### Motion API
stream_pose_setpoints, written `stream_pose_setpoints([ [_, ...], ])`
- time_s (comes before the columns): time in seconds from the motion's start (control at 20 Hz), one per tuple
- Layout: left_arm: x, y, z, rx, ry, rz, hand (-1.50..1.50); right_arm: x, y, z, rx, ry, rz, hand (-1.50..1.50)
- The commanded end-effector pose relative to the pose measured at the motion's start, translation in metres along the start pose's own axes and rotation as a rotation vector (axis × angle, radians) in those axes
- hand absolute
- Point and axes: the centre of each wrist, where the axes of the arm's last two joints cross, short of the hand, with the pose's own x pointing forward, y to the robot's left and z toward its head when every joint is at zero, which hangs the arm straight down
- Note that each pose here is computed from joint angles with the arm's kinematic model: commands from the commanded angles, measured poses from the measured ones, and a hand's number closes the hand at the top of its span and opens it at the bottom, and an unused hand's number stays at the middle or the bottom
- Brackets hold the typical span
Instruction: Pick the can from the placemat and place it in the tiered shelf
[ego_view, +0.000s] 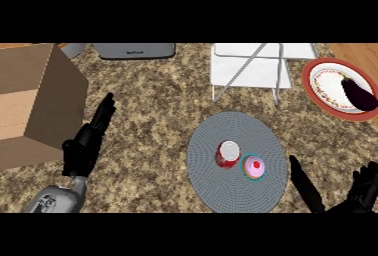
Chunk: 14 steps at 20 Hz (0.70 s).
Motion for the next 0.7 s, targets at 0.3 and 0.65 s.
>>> stream_pose_setpoints([
  [0.3,0.018,-0.01,-0.021,-0.044,-0.025,-0.003,0.0,0.015,-0.033,0.045,0.228,0.029,0.146,-1.5],
  [0.65,0.002,-0.003,-0.014,-0.046,-0.027,-0.021,0.0,0.024,-0.043,0.051,0.385,0.138,0.356,-1.5],
])
